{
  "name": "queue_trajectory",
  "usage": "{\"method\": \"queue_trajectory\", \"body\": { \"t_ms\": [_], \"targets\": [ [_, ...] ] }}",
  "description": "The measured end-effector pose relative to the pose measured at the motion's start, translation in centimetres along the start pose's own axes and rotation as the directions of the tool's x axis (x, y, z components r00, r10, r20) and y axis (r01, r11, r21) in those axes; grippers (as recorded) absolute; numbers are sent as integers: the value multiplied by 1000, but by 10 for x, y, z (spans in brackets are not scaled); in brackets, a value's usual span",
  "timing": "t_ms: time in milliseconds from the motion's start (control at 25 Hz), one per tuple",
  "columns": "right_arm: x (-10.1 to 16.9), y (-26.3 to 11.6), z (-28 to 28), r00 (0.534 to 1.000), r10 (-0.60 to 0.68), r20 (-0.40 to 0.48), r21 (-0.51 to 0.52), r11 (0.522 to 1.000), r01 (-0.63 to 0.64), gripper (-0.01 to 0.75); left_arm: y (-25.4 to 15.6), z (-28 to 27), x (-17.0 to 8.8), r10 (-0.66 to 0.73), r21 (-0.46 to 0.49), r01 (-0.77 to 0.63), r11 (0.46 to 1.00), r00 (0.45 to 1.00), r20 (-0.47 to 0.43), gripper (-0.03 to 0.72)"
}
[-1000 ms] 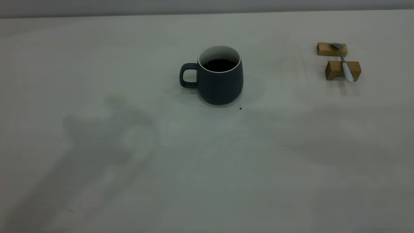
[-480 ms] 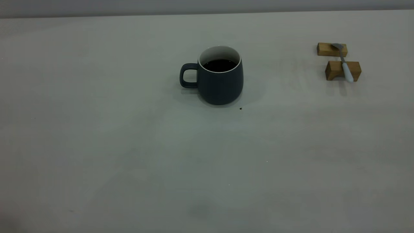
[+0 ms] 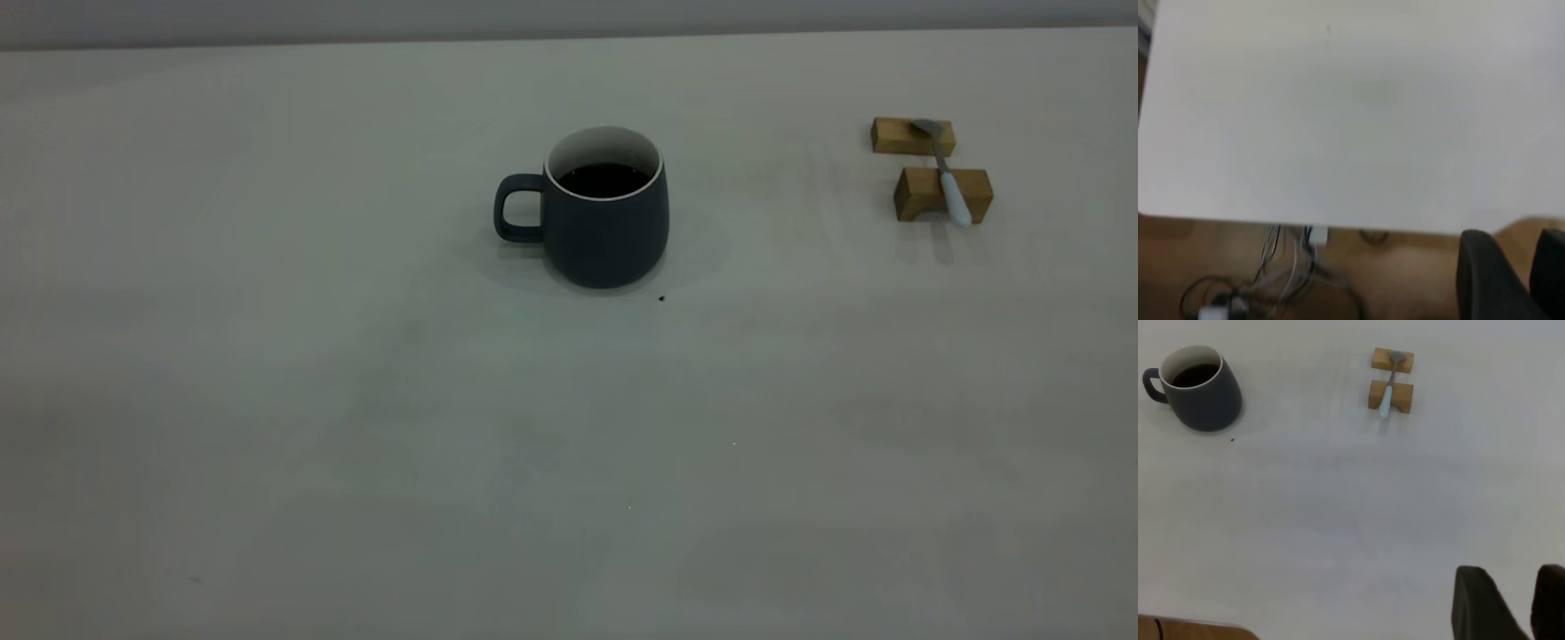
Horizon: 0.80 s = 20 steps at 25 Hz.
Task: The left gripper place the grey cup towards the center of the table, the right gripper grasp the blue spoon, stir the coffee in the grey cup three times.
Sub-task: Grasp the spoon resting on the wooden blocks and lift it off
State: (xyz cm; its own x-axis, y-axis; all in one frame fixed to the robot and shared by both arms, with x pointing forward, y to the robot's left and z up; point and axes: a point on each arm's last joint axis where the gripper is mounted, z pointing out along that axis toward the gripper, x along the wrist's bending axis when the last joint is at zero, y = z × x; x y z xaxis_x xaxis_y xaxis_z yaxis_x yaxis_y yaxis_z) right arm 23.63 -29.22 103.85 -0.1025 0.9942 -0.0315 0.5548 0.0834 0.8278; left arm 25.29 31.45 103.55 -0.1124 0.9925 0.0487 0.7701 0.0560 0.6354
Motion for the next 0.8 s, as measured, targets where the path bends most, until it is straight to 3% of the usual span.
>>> {"method": "queue_trajectory", "body": {
  "t_ms": [280,800],
  "targets": [
    [0,0,0,1000,0,0,0,1000,0,238,-15,-10,-1,-4,-116,9,993,999,37,237],
    [0,0,0,1000,0,0,0,1000,0,239,-26,-18,-3,37,-206,-20,978,996,79,237]
  ]
}}
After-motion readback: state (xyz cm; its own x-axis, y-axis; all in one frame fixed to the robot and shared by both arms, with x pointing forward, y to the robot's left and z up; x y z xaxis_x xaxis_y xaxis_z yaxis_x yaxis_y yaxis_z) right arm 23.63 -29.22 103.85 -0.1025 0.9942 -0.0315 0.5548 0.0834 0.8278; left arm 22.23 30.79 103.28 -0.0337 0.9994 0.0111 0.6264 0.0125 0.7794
